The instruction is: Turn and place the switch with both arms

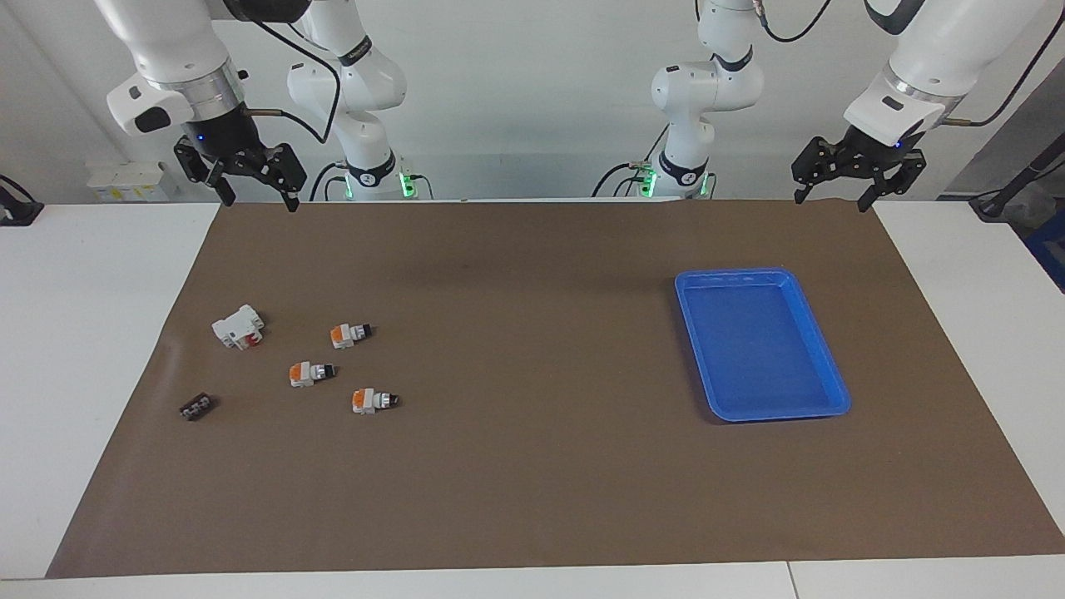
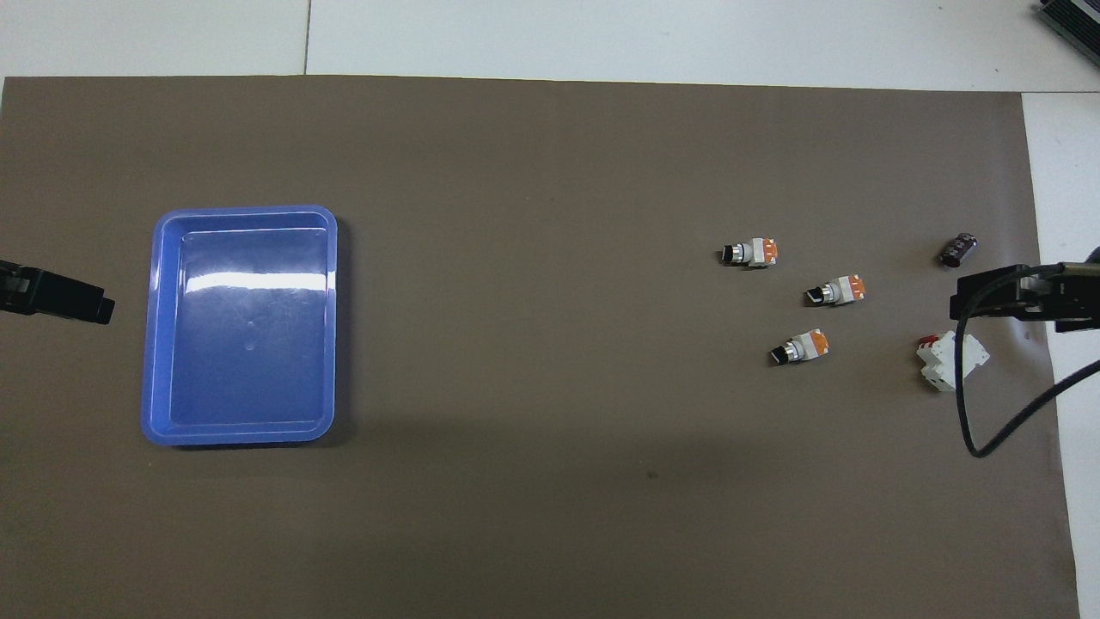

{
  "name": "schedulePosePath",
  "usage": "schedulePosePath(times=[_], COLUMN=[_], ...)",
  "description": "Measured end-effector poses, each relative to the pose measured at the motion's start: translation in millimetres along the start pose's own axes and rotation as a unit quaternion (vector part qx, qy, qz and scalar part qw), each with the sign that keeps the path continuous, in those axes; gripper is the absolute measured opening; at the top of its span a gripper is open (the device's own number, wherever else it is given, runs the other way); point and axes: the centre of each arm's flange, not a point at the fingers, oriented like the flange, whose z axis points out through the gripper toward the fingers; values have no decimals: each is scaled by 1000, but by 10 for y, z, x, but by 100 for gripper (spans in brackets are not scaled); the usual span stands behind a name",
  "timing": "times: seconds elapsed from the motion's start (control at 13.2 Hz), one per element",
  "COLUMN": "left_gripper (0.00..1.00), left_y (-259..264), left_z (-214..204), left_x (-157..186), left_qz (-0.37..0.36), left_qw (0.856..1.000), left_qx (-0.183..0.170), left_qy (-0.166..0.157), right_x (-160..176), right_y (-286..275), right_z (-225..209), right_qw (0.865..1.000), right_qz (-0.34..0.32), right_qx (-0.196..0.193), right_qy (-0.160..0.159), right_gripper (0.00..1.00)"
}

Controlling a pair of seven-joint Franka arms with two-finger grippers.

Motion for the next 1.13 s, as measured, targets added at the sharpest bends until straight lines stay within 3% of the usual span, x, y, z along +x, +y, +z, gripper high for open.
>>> schedulePosePath(times=[1.13], left_gripper=[100], left_y=[0], left_z=[0], left_x=[0], left_qz=[0], left_qw=[1000], left_qx=[0], left_qy=[0], right_x=[3], right_y=[19], right_z=[60], right_qw=[1000], right_qz=[-2], right_qx=[0], right_qy=[-2], right_gripper=[100])
